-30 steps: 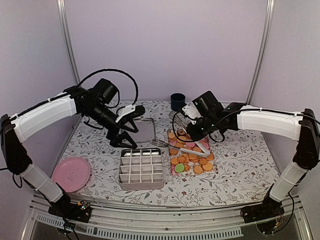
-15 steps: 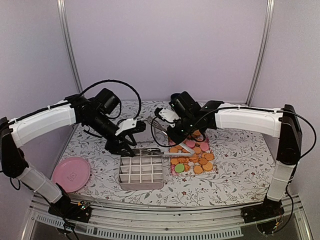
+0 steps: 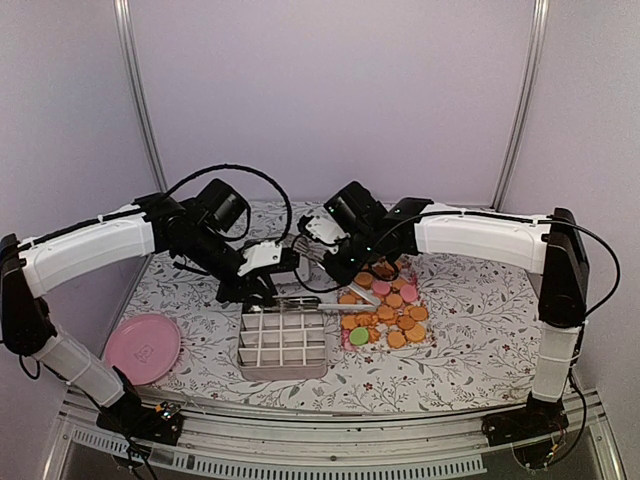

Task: Pack the cookies
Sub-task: Pass from the right arm to the left

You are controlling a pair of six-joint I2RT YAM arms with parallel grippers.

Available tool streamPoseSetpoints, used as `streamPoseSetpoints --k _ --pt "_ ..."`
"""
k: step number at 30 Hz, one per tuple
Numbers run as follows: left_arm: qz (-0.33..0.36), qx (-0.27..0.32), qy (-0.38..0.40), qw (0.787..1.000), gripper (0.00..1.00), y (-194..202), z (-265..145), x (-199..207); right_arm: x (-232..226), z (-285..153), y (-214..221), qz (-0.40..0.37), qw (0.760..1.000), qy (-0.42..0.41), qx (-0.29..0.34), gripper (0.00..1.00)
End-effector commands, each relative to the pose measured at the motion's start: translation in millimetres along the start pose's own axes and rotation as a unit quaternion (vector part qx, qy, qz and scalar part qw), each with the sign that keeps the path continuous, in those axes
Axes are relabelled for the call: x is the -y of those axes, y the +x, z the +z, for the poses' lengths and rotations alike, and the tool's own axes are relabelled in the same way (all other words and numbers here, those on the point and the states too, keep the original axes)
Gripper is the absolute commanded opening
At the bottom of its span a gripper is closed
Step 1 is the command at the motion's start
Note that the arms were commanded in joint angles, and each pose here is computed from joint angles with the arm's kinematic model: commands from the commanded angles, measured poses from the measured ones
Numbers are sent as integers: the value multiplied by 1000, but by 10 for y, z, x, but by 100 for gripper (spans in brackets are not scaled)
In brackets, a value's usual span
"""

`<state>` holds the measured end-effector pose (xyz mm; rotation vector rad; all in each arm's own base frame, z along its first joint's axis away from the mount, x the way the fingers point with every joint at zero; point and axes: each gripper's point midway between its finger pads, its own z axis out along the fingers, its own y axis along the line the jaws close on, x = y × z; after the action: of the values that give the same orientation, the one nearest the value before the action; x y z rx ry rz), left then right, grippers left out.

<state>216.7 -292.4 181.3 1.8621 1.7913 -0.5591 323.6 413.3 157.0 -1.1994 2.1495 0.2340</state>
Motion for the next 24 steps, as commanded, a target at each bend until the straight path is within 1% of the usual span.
streamPoseSetpoints --k 1,8,10,11,12,13,14,15,16,17,19,21,23,24 --pt "16 -10 -7 1000 21 20 104 21 -63 -69 -141 3 1000 -10 16 0" --pt "23 -10 -10 1000 16 -63 176 -49 -104 -78 -171 7 999 -22 22 0" --pt "27 -7 -12 1000 9 -75 182 -62 -108 -95 -169 8 999 -23 22 0" --pt "27 -7 -13 1000 2 -74 185 -67 -110 -112 -172 9 999 -24 24 0" --pt "27 -6 -13 1000 0 -75 191 -65 -111 -129 -169 11 999 -25 26 0" --pt "25 -3 -13 1000 0 -79 188 -61 -116 -161 -184 12 999 -27 32 0" --pt "22 -2 -12 1000 0 -72 187 -55 -112 -205 -209 14 999 -27 40 3" --pt "18 1 -12 1000 0 -84 186 -51 -104 -257 -237 16 998 -28 49 10" --pt "10 4 -11 1000 0 -91 183 -48 -103 -321 -275 18 998 -31 60 21" --pt "-2 7 -10 1000 0 -97 172 -55 -86 -395 -320 20 997 -33 72 29" --pt "-35 18 -5 999 0 -142 120 -76 -30 -586 -441 28 993 -41 102 41" --pt "-64 43 7 997 0 -244 -15 -101 82 -835 -579 43 988 -48 137 60" --pt "-84 73 9 994 0 -356 -209 -152 198 -1112 -726 57 980 -62 182 85" --pt "-92 93 4 991 0 -412 -339 -216 277 -1333 -810 66 973 -68 212 98"
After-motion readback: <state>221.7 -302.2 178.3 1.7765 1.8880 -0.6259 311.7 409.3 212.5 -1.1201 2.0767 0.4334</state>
